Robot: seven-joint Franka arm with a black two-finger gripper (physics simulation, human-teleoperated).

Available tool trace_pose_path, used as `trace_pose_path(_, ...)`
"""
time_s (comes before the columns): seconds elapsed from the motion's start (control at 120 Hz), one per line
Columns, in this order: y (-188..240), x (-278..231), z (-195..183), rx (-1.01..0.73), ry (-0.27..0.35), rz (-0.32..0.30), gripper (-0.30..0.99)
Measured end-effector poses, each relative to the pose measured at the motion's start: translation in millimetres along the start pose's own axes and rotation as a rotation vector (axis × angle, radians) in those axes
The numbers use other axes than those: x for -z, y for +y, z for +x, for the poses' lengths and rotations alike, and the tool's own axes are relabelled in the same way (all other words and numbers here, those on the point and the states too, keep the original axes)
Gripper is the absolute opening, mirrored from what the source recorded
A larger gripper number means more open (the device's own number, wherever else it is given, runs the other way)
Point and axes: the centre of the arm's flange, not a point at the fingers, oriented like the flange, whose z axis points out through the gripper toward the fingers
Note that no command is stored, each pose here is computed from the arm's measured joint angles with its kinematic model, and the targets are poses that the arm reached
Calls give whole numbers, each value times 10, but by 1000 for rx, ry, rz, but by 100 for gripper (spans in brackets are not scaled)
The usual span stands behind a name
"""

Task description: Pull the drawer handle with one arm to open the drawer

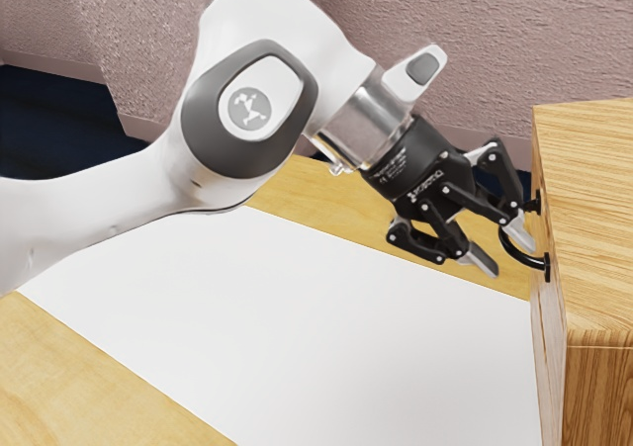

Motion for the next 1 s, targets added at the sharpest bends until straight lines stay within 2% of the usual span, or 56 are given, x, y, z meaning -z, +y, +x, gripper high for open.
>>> trace_pose_path(0.1, -58, -32, -7, 17, 1, 9, 18)
trace_pose_path(0.417, -279, 242, -4, 66, 55, 19, 10)
trace_pose_path(1.0, -930, 761, 82, 192, 125, 36, 2)
